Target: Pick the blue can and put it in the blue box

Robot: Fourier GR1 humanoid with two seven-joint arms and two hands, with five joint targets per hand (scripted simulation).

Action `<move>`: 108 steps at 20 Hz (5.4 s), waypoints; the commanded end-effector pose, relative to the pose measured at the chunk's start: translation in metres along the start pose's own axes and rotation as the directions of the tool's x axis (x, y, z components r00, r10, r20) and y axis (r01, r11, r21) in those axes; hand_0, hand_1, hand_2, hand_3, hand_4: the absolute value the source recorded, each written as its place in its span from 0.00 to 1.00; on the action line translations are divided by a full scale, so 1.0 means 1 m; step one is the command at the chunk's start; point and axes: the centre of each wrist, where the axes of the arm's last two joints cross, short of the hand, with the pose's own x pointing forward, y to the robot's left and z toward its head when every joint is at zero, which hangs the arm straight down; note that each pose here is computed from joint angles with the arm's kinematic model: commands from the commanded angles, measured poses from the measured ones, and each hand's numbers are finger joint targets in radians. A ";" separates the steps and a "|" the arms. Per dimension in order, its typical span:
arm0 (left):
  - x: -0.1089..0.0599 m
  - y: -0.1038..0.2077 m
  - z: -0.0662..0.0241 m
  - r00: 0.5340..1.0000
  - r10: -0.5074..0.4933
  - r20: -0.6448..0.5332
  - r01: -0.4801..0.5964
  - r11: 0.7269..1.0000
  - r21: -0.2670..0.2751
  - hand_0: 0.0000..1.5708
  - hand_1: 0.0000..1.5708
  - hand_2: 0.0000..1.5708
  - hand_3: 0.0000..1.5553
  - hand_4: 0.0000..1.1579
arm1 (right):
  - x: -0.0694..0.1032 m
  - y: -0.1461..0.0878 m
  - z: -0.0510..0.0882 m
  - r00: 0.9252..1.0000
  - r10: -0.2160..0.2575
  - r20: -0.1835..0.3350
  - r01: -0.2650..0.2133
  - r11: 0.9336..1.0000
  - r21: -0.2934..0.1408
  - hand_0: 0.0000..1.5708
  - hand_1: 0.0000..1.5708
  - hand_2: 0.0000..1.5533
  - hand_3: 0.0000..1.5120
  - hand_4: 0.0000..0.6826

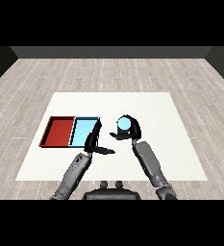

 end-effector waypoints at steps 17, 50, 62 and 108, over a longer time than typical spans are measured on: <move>-0.041 -0.031 -0.0079 0.995 0.040 -0.091 -0.039 0.999 0.004 0.00 0.00 0.00 0.00 0.00 | 0.010 0.000 0.003 0.999 -0.048 -0.002 0.048 0.995 0.085 0.91 0.91 0.94 0.91 0.81; -0.025 -0.053 -0.0312 0.994 -0.004 -0.107 -0.001 0.999 -0.053 0.00 0.00 0.00 0.00 0.00 | 0.008 0.073 0.001 0.997 -0.068 0.022 0.064 0.988 0.143 0.92 0.92 0.93 0.90 0.71; -0.033 -0.063 -0.0367 0.979 -0.090 -0.181 0.112 0.987 0.115 1.00 1.00 0.99 0.94 0.98 | 0.013 0.079 0.013 0.994 -0.110 0.019 0.106 0.983 0.147 0.90 0.90 0.94 0.91 0.77; -0.018 0.075 -0.0699 0.940 -0.238 -0.244 0.314 0.882 0.351 1.00 1.00 0.99 0.95 0.97 | 0.060 -0.103 0.055 0.952 -0.205 0.229 0.246 0.955 -0.168 0.00 0.00 0.00 0.00 0.00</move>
